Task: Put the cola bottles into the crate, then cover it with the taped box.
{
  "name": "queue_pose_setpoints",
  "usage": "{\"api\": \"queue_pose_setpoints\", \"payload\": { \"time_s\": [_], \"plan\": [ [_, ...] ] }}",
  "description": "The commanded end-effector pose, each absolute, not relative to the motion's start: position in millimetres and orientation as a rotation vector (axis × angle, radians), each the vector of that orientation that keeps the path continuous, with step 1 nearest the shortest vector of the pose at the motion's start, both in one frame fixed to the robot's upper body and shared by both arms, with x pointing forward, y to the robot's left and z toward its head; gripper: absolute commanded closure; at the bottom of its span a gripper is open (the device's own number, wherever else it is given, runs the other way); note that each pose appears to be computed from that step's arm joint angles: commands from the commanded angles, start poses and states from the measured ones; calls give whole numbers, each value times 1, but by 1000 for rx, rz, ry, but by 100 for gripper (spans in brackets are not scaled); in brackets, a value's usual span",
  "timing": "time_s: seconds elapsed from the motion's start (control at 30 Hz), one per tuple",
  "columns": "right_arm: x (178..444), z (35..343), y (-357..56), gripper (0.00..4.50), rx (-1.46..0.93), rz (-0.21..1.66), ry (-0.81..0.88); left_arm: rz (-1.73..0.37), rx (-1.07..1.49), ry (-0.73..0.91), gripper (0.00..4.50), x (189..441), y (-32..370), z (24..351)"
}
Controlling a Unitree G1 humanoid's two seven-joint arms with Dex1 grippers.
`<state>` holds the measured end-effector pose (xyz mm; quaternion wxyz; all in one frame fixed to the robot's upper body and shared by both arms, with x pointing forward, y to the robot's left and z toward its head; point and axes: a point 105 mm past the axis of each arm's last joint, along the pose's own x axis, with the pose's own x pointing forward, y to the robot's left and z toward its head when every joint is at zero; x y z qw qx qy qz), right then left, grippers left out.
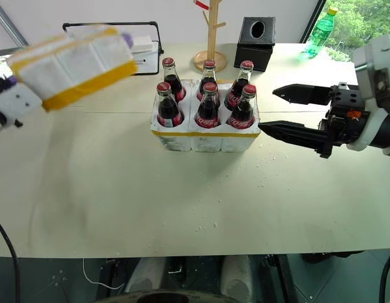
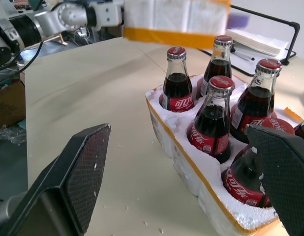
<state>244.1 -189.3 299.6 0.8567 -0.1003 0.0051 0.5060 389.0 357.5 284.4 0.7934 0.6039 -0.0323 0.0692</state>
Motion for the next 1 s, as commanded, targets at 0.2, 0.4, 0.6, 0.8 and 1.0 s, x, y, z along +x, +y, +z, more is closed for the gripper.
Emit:
{"api": "queue_pose_setpoints", "payload": {
  "time_s": [0.2,0.4,0.6,0.8,1.0],
  "plan": [
    [243,302,-193,0,-252,1021,-38,-51,1300,-412,408,394,255,365],
    [245,300,-195,0,-258,990,-48,-276,1320,-532,408,384,184,369],
    [247,298,-196,0,-251,978,-54,-382,1352,-563,408,370,151,363],
    [249,298,-197,0,-243,966,-65,-439,1421,-565,408,356,135,354],
    [251,298,-196,0,-229,965,-77,-459,1514,-514,408,351,129,328]
  ]
}}
